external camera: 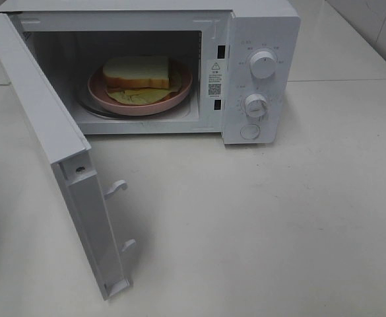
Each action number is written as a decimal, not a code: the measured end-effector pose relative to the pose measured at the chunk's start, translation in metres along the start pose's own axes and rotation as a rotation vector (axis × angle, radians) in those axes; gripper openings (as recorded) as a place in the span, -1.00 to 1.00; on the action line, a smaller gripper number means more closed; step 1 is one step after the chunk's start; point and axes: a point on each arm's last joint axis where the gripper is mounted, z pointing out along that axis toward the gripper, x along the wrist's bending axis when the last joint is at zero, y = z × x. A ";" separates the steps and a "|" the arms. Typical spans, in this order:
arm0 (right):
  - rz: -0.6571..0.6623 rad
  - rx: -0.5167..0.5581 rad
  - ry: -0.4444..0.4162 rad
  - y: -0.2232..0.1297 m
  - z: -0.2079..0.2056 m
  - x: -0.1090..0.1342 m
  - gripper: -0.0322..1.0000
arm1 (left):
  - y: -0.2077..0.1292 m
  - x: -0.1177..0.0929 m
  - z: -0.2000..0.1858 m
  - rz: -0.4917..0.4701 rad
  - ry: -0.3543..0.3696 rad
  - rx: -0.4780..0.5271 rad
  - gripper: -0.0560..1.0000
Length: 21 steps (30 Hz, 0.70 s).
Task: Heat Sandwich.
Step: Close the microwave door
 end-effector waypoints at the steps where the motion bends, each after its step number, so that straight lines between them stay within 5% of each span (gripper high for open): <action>1: 0.000 0.000 0.000 0.000 0.000 0.000 0.53 | 0.000 0.000 0.000 0.000 0.000 0.000 -0.89; 11: 0.000 0.000 0.000 0.000 0.000 0.000 0.53 | -0.015 -0.004 0.043 0.068 -0.044 -0.060 -0.89; 21: 0.000 -0.001 0.000 0.000 0.000 0.000 0.53 | -0.032 -0.028 0.065 0.188 -0.311 -0.076 -0.89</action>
